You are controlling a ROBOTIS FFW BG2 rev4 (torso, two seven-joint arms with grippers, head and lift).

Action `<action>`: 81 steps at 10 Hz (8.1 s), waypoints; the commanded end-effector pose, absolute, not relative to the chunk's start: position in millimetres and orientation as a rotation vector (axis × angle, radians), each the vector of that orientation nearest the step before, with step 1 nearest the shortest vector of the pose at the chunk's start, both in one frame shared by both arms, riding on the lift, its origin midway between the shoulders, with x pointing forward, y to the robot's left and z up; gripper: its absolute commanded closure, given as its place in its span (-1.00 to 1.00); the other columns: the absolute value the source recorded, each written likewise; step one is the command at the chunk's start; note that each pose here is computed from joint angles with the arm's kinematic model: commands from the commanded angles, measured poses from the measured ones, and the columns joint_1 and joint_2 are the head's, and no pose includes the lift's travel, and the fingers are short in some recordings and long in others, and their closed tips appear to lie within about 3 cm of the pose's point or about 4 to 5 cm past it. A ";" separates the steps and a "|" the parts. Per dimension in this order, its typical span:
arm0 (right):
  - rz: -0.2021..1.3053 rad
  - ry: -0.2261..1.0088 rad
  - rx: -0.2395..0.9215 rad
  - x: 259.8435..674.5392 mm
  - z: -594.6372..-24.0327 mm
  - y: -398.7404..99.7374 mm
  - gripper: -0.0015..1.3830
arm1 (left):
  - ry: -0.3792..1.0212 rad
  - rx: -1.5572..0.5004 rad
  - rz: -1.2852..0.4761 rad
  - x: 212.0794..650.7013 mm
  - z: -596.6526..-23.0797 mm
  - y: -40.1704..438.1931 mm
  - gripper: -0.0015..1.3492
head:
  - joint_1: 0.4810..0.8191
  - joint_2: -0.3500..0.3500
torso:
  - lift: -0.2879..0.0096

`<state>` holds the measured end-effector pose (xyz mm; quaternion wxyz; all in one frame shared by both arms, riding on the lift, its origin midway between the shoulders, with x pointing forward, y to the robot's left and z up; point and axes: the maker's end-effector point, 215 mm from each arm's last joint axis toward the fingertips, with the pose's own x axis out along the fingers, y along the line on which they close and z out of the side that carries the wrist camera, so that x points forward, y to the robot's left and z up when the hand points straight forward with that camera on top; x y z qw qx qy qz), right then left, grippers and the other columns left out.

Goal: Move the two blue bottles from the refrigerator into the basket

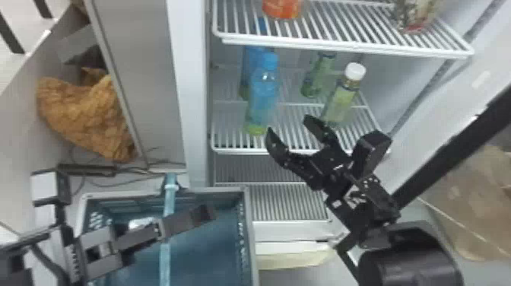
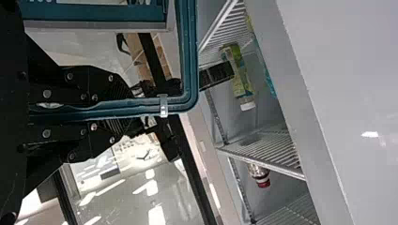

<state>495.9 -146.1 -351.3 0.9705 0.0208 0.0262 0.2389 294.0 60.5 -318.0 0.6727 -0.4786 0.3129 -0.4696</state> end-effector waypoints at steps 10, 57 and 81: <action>0.522 0.070 0.022 559.9 -359.4 -114.6 -0.75 | 0.708 -1.083 -1.068 296.5 -318.5 57.3 0.78 | 0.27 -0.24 | -0.54; 0.528 0.094 0.153 437.0 -315.0 -161.8 -0.77 | 0.689 -1.147 -1.106 301.8 -311.6 46.4 0.78 | 0.27 -0.47 | -0.54; 0.496 0.142 0.066 659.7 -335.9 -122.0 -0.87 | 0.689 -1.154 -1.114 305.1 -311.2 44.8 0.78 | 0.27 -0.27 | -0.54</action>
